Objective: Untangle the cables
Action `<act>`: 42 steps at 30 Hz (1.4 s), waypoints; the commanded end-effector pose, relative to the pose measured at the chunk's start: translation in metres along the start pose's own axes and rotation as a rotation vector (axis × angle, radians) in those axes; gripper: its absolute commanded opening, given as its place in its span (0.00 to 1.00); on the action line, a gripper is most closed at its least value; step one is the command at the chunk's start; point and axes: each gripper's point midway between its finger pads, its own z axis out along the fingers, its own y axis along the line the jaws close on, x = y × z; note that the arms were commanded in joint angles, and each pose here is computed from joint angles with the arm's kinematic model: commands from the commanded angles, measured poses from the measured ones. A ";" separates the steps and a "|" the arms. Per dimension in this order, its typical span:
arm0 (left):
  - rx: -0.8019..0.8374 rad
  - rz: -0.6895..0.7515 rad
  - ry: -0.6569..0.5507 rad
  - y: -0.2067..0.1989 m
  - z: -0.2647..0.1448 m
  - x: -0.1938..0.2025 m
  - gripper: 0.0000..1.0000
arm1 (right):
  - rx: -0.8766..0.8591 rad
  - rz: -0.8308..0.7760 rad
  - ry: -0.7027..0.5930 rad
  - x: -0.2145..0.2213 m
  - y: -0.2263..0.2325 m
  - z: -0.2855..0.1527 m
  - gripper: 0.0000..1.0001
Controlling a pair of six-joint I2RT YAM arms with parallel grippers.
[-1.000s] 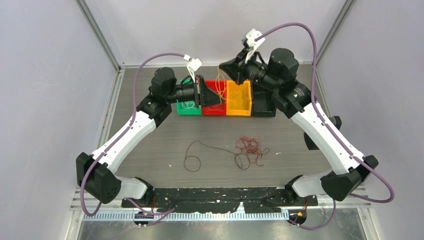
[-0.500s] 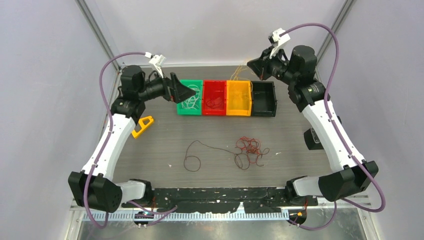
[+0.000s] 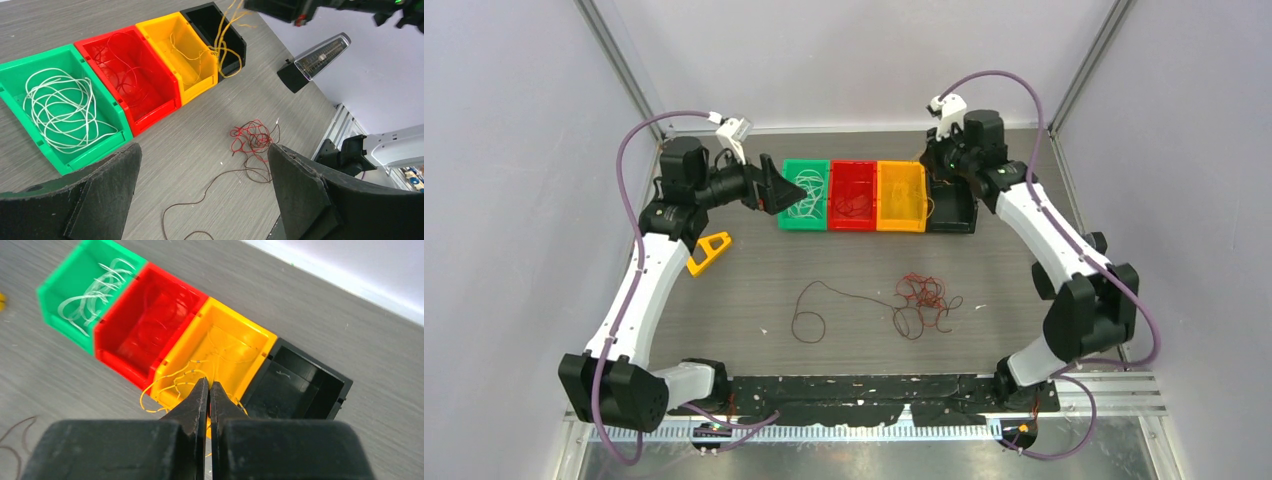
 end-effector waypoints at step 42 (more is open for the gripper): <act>-0.137 0.047 0.020 0.023 -0.031 0.012 0.99 | 0.067 0.099 0.097 0.081 -0.033 0.146 0.32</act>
